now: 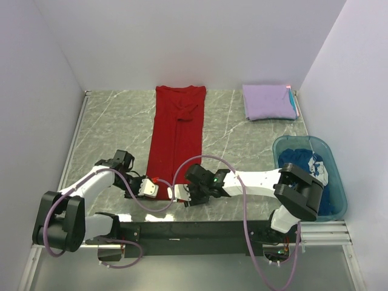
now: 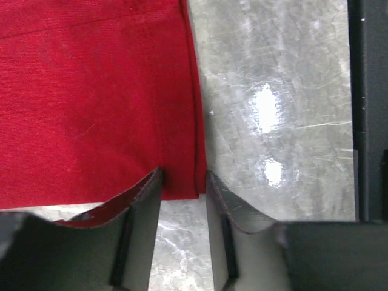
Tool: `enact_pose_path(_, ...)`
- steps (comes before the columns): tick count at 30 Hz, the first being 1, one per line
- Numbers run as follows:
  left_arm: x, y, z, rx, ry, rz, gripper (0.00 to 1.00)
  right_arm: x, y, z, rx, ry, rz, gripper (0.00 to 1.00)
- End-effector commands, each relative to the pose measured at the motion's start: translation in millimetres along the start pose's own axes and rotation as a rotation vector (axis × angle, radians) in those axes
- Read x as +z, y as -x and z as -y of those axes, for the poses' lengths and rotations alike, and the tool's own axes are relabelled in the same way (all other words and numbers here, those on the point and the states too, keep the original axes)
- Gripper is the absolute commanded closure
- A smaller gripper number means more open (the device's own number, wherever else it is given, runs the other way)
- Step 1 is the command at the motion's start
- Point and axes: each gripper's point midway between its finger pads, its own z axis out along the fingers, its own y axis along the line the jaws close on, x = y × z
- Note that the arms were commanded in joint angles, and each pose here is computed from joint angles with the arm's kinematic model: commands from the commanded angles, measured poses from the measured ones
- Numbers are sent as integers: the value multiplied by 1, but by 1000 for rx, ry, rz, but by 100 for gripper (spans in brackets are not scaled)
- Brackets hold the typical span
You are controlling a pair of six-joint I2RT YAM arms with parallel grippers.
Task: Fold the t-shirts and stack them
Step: Fold the tshirt
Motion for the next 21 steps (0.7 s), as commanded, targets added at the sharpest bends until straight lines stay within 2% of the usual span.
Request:
enact_pose_path(1,-2,-4,-11,28,6,-36,63,3,-5,2,-46,9,-56,58)
enact_pose_path(2,-2,-4,-11,31,1,-37,66,4,-5,1,-45,12,-60,62)
enact_pose_path(3,-2,-4,-11,30,-7,-39,74,4,-4,4,-33,2,-64,67)
enact_pose_path(4,-2,-3,-9,38,-18,-36,78,6,-4,4,-25,5,-68,79)
enact_pose_path(6,-6,2,-12,48,-9,-22,87,3,1,5,12,-3,-52,98)
enact_pose_path(9,-16,17,-12,64,2,18,99,-9,16,7,67,-15,-3,100)
enact_pose_path(14,-30,38,-2,98,-8,73,100,-37,37,2,112,-15,82,100)
enact_pose_path(18,-42,52,15,83,-58,108,100,-49,42,-3,143,-11,100,100)
enact_pose_path(21,-50,64,13,55,-56,138,100,-57,45,3,154,-40,115,100)
